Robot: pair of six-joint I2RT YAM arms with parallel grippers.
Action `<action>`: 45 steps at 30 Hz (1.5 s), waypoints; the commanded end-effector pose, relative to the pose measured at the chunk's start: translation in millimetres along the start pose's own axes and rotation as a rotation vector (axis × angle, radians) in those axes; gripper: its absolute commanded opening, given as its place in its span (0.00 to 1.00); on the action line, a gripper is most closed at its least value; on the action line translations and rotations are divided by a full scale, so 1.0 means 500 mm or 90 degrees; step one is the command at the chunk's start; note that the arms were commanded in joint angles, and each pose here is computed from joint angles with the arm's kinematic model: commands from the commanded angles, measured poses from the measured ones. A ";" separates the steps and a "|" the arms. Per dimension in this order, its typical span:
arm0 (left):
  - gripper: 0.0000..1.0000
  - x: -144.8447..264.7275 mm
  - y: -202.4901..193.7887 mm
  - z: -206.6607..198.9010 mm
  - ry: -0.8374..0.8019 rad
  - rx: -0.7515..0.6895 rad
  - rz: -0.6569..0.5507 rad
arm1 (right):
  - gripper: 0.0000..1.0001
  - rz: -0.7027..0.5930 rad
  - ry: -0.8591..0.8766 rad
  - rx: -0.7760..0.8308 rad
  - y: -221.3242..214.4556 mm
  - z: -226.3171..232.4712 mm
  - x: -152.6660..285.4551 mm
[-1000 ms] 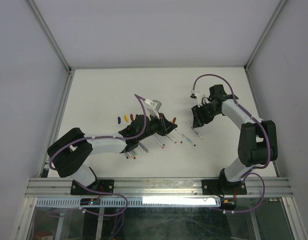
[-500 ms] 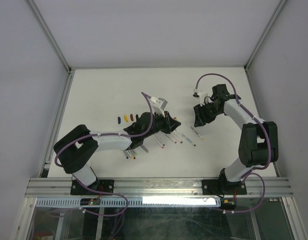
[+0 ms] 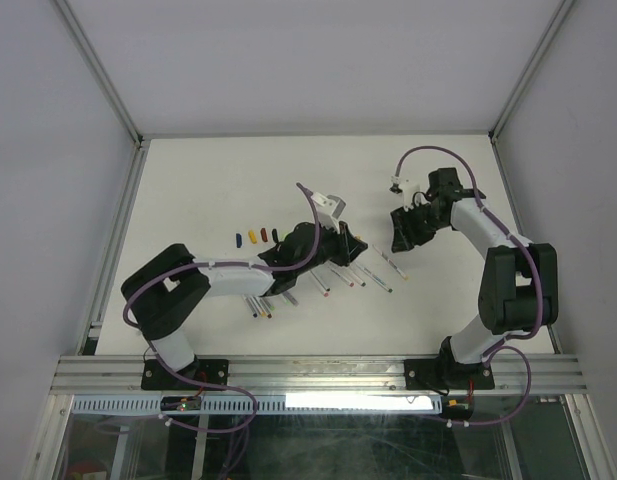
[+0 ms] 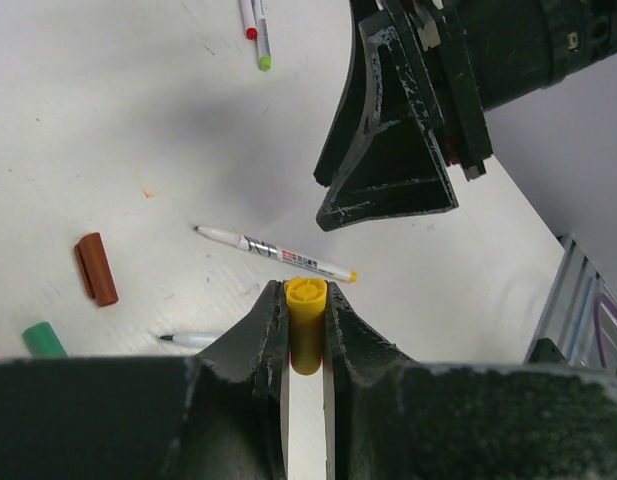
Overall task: Open the pen caps
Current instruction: Place the pen cap at the center of the board.
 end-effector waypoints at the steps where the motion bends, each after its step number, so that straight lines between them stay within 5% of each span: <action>1: 0.00 -0.044 0.032 -0.018 0.008 -0.034 -0.034 | 0.48 -0.055 -0.058 0.007 0.026 -0.014 0.036; 10: 0.00 -0.146 0.017 0.009 0.093 -0.075 0.021 | 0.48 -0.116 -0.157 -0.056 0.022 -0.056 0.076; 21: 0.00 -0.237 -0.002 0.086 0.342 -0.112 0.058 | 0.49 -0.159 -0.171 -0.087 0.015 -0.069 0.103; 45: 0.25 -0.245 0.004 0.083 0.363 -0.132 0.094 | 0.51 -0.200 -0.202 -0.113 0.008 -0.085 0.132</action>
Point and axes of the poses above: each gripper's point midway between its finger pads, its own x axis back along the fingers, its own z axis along the line the jaws close on, y = z × x, the point moved 9 cm from there along x, back along the fingers, and after that the axes turned 5 degrees about x, right-handed, at the moved point
